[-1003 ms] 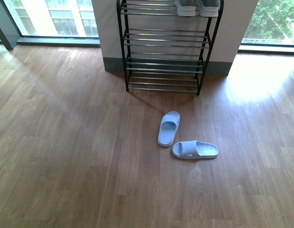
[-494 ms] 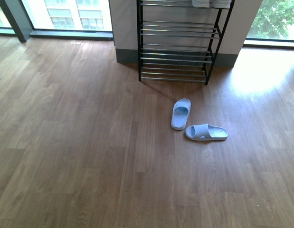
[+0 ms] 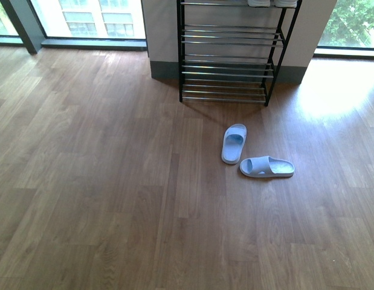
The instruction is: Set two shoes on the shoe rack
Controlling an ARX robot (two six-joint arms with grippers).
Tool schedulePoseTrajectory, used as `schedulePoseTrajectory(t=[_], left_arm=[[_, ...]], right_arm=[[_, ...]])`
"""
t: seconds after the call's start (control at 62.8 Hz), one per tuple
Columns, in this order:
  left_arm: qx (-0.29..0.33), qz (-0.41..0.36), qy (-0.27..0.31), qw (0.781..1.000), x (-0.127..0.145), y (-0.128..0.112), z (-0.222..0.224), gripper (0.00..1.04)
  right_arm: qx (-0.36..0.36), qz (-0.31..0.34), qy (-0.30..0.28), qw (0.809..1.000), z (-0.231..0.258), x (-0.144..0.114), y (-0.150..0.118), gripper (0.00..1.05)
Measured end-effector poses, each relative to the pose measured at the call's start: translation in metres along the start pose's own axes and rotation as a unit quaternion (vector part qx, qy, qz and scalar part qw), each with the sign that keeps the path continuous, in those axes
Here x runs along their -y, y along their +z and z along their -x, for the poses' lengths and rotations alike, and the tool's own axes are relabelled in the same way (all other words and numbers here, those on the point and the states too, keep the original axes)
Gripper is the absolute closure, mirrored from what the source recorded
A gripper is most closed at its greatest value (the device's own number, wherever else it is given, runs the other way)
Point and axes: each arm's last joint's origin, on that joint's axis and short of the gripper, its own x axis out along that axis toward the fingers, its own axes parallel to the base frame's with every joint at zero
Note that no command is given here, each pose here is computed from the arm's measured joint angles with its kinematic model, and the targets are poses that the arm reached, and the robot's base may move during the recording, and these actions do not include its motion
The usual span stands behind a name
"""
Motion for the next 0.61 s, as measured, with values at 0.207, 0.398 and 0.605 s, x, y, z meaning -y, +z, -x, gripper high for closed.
schedulePoseTrajectory(t=[0.207,0.398,0.605], left_arm=[[0.0,0.0,0.0,1.0,0.0,0.0,0.0,0.09],[0.0,0.0,0.0,1.0,0.0,0.0,0.0,0.09],[0.0,0.0,0.0,1.0,0.0,0.0,0.0,0.09]], right_arm=[[0.0,0.0,-0.001,1.0,0.0,0.0,0.0,0.09],[0.0,0.0,-0.001,1.0,0.0,0.0001,0.0,0.09],[0.0,0.0,-0.001,1.0,0.0,0.0001,0.0,0.09]])
